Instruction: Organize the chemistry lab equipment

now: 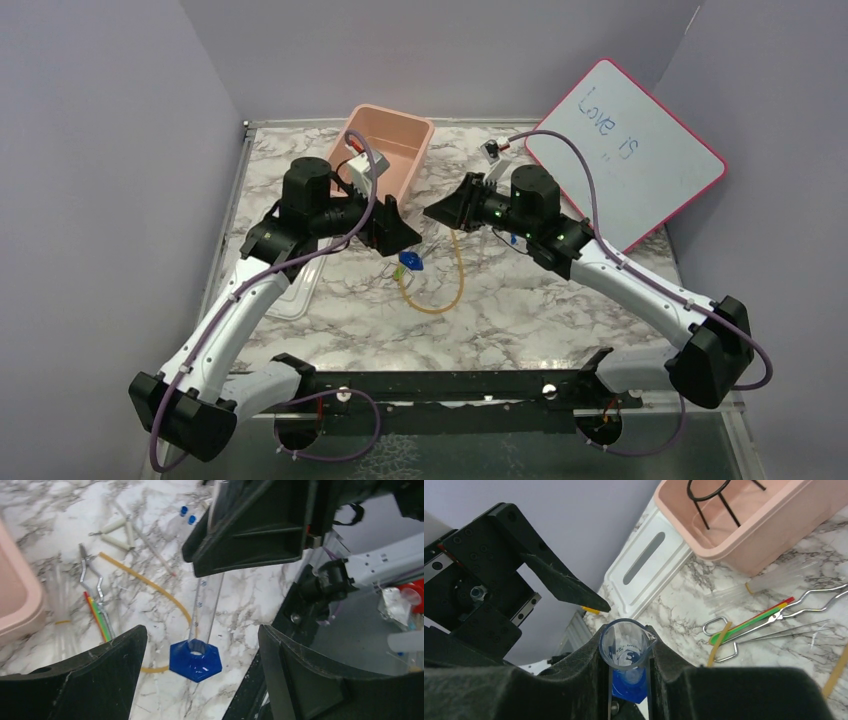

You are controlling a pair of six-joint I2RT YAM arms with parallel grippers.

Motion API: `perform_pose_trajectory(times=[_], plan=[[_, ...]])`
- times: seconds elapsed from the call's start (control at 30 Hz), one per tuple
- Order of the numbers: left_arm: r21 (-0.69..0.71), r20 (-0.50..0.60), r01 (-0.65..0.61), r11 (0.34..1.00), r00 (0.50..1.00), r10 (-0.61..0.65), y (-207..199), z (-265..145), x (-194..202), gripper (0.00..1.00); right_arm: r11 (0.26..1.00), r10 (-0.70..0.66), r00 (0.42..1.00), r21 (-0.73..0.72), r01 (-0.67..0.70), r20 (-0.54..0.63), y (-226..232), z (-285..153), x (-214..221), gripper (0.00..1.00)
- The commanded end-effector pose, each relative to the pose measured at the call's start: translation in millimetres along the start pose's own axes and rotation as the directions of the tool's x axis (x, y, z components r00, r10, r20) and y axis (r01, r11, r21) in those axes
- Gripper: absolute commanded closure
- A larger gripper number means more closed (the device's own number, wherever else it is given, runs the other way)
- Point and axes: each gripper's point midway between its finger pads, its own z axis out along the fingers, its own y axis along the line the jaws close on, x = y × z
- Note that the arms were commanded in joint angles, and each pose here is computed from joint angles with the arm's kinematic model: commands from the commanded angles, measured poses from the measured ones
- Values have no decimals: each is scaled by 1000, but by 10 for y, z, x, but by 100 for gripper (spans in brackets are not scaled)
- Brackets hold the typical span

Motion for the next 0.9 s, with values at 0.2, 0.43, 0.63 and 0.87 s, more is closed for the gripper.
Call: perform_pose_trajectory(times=[0.2,0.43,0.63,0.87], plan=[[200,-5,-13,980,1000,14,-312,191,35,37,976,13,997,-217,-28,-70,484,-182,-14,84],[234,-59,-1,972,998,15,-313,279,241,54,975,11,999,-219,-22,-52,491,-200,-45,84],[230,-60,-4,973,998,19,-300,293,242,85,979,20,999,-201,-27,-37,452,-195,-62,84],[139,-34,-13,990,999,17,-168,311,148,100,991,0,997,-136,10,73,394,-310,-250,36]])
